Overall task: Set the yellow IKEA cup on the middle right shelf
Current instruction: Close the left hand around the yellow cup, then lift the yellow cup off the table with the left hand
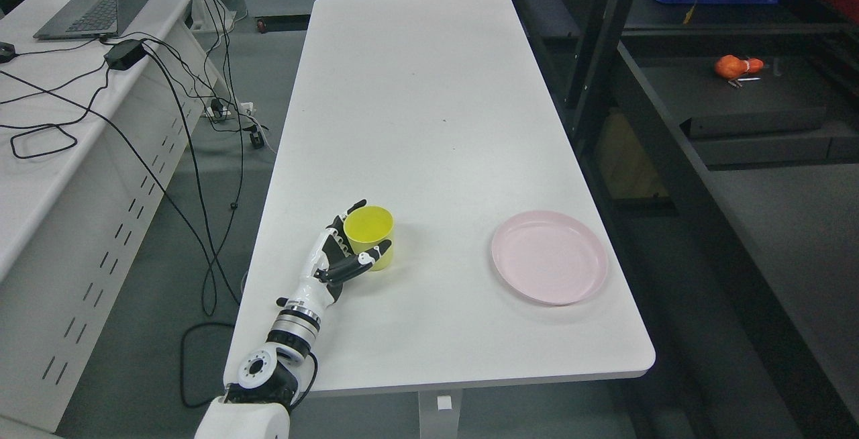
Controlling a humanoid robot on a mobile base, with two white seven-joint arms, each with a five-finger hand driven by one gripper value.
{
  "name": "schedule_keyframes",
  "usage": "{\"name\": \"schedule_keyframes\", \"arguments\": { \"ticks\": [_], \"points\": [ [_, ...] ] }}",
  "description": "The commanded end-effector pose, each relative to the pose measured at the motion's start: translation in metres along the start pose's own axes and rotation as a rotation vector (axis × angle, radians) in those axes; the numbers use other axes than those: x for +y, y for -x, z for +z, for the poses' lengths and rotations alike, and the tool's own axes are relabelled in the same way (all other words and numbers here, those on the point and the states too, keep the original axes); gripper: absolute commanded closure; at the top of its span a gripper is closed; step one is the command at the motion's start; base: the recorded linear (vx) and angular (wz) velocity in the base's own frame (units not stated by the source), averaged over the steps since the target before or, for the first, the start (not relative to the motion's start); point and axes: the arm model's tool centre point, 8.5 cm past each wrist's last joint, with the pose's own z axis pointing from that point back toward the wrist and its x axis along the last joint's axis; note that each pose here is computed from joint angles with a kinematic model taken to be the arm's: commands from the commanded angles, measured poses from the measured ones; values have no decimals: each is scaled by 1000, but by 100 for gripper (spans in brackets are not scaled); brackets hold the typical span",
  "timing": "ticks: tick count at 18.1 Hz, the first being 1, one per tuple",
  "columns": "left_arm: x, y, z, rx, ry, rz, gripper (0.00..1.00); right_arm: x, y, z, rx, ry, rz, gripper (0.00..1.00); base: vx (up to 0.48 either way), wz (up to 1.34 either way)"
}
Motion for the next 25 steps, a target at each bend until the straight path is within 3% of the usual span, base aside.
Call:
{"name": "schedule_keyframes", "arguments": {
  "ticks": [1, 4, 5, 11, 25],
  "points": [
    [34, -8, 8, -44, -89, 6, 70, -10, 9, -1, 15, 12, -3, 1, 0, 0],
    [37, -20, 14, -153, -107, 28, 96, -10, 9, -1, 15, 12, -3, 1, 0, 0],
    [35, -27, 16, -196, -103, 31, 100, -10, 9, -1, 15, 12, -3, 1, 0, 0],
    [-13, -84, 50, -412, 31, 13, 100, -10, 9, -1, 15, 12, -3, 1, 0, 0],
    [-22, -99, 65, -460, 54, 7, 100, -10, 9, -1, 15, 12, -3, 0, -125, -110]
  ]
}}
